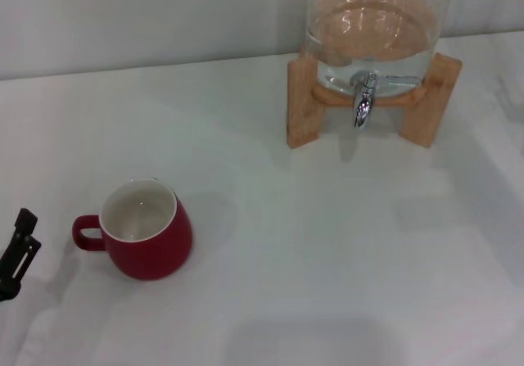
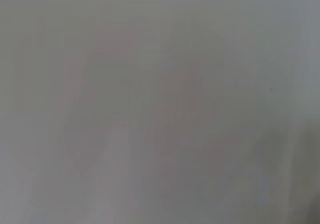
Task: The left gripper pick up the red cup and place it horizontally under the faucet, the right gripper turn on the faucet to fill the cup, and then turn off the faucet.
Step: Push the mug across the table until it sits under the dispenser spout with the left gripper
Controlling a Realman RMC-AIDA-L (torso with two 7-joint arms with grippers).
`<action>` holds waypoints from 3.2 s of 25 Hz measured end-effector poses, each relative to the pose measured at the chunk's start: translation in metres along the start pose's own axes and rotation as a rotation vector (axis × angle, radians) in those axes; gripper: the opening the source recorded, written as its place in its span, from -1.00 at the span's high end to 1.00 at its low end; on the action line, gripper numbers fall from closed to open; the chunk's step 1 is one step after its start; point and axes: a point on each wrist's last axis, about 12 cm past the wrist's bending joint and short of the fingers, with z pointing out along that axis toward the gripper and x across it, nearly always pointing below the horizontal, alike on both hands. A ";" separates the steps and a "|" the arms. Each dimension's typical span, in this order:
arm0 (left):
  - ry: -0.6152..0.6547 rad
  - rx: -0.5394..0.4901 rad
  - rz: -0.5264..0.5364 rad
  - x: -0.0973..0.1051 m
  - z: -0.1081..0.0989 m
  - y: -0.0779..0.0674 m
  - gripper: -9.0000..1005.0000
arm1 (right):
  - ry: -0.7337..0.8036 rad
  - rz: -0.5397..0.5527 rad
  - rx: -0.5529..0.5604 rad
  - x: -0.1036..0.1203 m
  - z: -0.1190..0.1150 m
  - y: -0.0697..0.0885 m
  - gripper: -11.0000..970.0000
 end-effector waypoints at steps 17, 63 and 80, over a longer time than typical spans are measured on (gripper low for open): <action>0.150 0.024 0.037 0.018 -0.003 -0.005 -0.72 | 0.000 0.002 -0.013 0.000 0.001 0.004 -0.24; 0.250 0.070 0.085 0.023 0.038 -0.001 -0.72 | -0.035 0.005 -0.020 0.000 -0.016 0.005 -0.24; 0.231 0.081 0.089 0.021 0.043 -0.003 -0.06 | -0.035 0.005 -0.019 0.000 -0.017 0.004 -0.24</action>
